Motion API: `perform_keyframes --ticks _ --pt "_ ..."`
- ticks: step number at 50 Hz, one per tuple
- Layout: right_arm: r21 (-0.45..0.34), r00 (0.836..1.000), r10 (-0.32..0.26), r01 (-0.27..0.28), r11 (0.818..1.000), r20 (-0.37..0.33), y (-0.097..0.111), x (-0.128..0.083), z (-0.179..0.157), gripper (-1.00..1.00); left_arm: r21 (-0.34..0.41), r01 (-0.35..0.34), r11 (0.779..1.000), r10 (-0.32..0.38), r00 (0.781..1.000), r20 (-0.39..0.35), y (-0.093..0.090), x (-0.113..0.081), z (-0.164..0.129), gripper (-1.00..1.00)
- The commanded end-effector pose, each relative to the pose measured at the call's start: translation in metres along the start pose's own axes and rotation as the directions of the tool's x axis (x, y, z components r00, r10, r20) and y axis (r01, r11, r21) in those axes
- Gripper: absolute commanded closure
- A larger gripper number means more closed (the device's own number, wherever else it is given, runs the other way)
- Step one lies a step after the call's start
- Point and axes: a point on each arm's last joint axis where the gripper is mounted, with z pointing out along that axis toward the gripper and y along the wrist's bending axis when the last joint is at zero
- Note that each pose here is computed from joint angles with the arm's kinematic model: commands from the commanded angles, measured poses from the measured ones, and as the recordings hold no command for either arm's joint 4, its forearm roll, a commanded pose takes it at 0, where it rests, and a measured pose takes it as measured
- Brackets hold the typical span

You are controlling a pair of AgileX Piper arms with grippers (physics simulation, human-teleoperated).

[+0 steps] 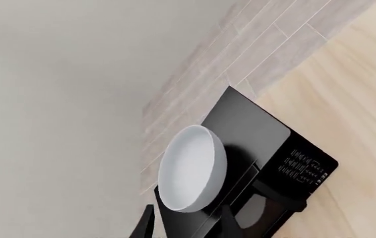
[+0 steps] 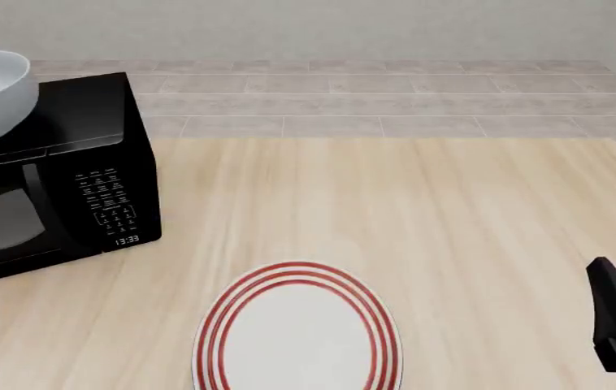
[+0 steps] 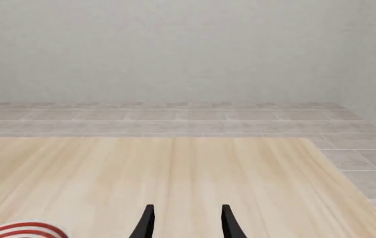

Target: Pick up the white bowl and put it on the plate.

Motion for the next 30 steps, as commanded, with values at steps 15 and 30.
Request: perform_keyframes --ticks 15,30 --pt "0.000 1.000 0.000 0.000 1.000 0.000 0.000 0.000 0.000 -1.00 0.024 0.004 1.000 -0.003 1.000 -0.030 -0.025 0.022 0.050 -1.00" --pt "0.000 1.000 0.000 0.000 1.000 0.000 0.000 0.000 0.000 -1.00 -0.007 0.016 1.000 -0.016 0.999 -0.043 -0.023 0.028 0.072 -1.00"
